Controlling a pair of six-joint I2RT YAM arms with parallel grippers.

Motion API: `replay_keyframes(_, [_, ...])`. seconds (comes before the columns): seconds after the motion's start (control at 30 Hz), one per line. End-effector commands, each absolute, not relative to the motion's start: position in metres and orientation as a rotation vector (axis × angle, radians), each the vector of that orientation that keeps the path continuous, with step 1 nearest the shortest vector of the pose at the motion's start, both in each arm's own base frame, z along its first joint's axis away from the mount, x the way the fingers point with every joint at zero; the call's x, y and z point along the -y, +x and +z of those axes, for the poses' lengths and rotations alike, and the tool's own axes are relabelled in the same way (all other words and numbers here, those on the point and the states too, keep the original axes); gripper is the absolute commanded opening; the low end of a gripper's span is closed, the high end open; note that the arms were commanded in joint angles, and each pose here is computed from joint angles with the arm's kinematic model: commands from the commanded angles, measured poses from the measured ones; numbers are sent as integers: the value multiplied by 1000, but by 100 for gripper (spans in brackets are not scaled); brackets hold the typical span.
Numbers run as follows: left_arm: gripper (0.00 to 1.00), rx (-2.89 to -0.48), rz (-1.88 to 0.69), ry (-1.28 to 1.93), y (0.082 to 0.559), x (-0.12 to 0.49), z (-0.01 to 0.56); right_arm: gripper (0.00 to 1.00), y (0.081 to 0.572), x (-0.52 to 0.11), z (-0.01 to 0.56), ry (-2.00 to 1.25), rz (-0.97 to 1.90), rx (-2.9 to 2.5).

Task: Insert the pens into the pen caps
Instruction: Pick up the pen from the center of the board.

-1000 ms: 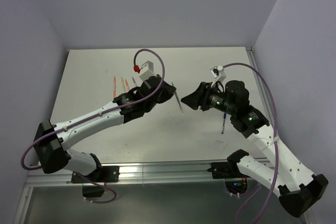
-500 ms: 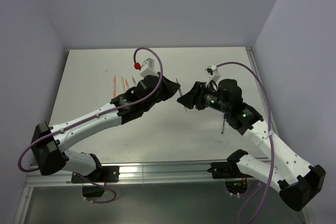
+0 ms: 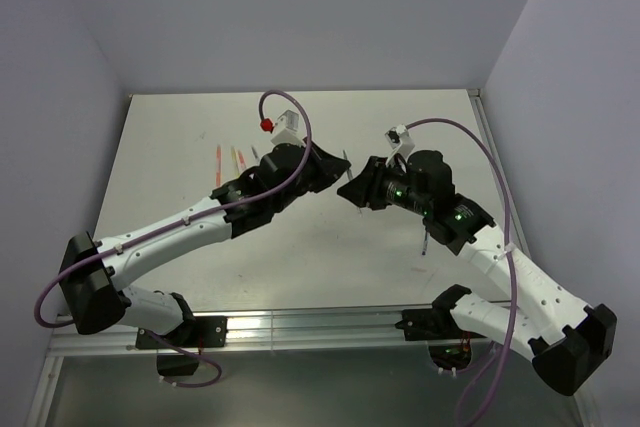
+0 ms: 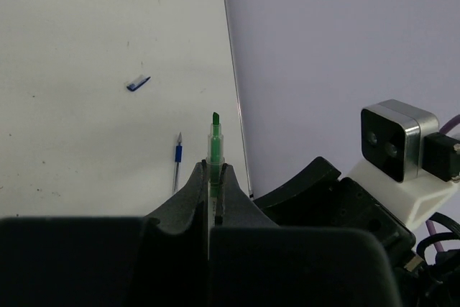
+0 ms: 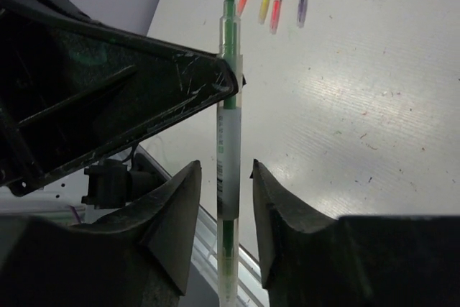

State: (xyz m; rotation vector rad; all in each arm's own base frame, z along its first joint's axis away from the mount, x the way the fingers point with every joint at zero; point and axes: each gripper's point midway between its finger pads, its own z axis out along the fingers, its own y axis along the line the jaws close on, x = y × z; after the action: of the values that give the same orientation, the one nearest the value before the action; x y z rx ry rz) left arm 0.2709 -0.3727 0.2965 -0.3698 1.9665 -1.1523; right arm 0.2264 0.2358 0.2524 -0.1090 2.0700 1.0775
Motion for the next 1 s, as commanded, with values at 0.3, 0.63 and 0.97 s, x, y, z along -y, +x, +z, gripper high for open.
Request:
replay_keyframes(0.3, [0, -1926, -1292, -180, 246, 387, 313, 0, 239, -227, 273, -44, 1004, -2019])
replay_keyframes(0.63, [54, -1723, -1250, -95, 250, 346, 350, 0, 240, -167, 283, 172, 711, -2031])
replay_keyframes(0.97, [48, -1738, -1215, 158, 238, 351, 296, 0, 234, -91, 297, 409, 404, -1990])
